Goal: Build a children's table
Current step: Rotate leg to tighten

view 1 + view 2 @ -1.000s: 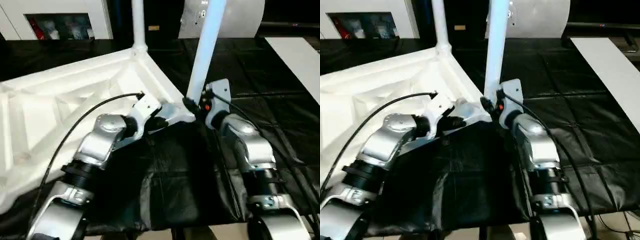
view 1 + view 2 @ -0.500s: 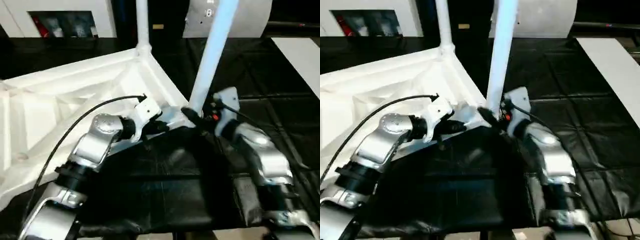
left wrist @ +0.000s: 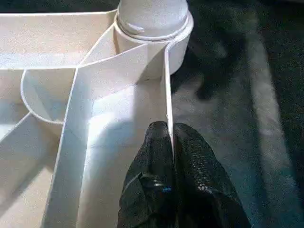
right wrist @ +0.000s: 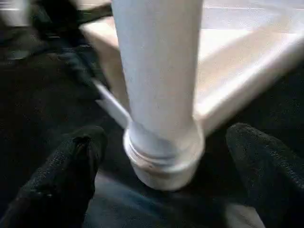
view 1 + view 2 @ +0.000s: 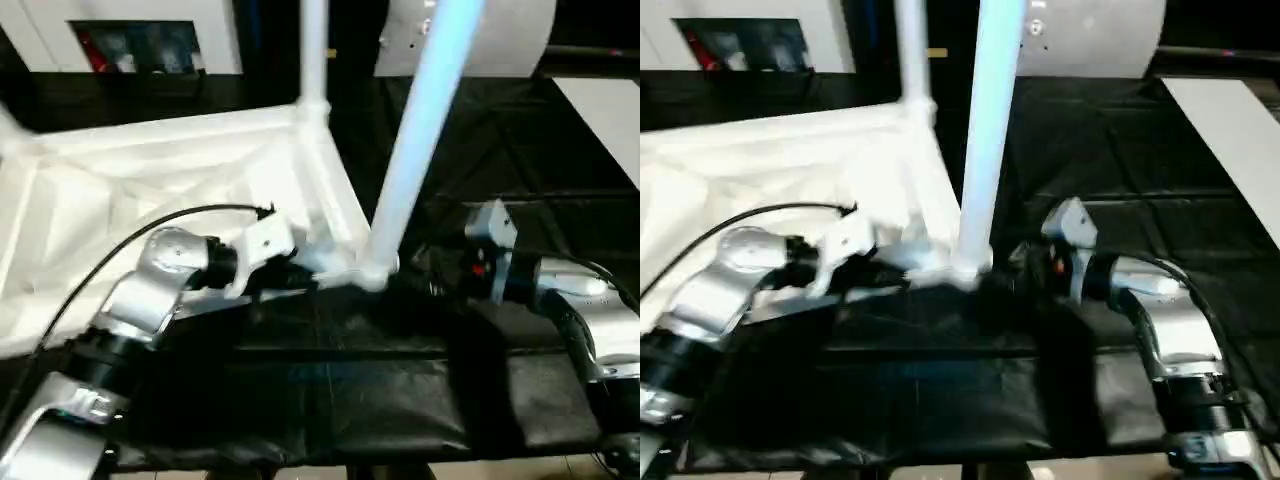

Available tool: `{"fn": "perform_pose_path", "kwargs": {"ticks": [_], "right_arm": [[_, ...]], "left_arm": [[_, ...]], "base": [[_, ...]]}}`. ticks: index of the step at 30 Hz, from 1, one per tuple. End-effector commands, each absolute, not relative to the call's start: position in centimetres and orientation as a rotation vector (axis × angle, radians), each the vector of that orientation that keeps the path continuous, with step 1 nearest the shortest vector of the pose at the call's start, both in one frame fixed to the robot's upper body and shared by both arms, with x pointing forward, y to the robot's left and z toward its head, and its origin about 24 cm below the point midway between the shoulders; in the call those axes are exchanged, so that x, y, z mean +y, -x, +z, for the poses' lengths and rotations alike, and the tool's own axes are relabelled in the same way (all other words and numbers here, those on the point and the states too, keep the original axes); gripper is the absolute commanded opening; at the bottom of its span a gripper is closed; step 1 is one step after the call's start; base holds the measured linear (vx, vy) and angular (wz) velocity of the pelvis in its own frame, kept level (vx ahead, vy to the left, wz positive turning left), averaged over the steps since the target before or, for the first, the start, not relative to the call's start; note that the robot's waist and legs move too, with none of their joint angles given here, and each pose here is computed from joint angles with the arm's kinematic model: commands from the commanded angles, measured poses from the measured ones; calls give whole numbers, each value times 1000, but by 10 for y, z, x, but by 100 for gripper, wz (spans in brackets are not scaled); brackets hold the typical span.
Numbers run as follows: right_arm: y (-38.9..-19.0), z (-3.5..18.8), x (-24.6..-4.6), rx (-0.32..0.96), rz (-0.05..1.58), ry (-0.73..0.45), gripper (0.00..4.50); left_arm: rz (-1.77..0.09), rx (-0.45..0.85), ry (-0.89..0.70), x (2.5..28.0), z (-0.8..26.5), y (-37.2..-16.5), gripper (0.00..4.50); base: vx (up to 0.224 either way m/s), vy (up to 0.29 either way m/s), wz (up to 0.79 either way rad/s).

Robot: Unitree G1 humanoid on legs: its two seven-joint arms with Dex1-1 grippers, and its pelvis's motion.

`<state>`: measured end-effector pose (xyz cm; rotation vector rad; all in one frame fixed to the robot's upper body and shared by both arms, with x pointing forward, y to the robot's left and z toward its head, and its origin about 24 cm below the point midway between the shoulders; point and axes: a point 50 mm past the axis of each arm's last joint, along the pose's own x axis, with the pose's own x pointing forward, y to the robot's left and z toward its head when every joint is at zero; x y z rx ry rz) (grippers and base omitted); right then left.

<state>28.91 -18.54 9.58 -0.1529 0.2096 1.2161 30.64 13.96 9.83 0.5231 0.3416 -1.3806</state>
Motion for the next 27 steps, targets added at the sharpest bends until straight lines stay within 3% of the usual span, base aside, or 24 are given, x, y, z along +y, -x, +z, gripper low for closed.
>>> {"fn": "perform_pose_path", "kwargs": {"ticks": [1, 10, 20, 27], "right_arm": [[-285, 99, -184, 211, 1296, 135, 414], [-286, 98, -178, 269, 1450, 132, 336], [-287, 96, -174, 280, 1492, 111, 237], [-286, 95, -170, 282, 1504, 91, 199]], "left_arm": [[-1485, 334, -561, 131, 98, -299, 0], [-1603, 345, -639, 131, 101, -294, 0], [-1626, 339, -647, 130, 101, -292, 0], [-1614, 347, -648, 132, 100, -293, 0]], "base": [[0, 0, 0], [0, 0, 0], [0, 0, 0], [0, 0, 0]]}}
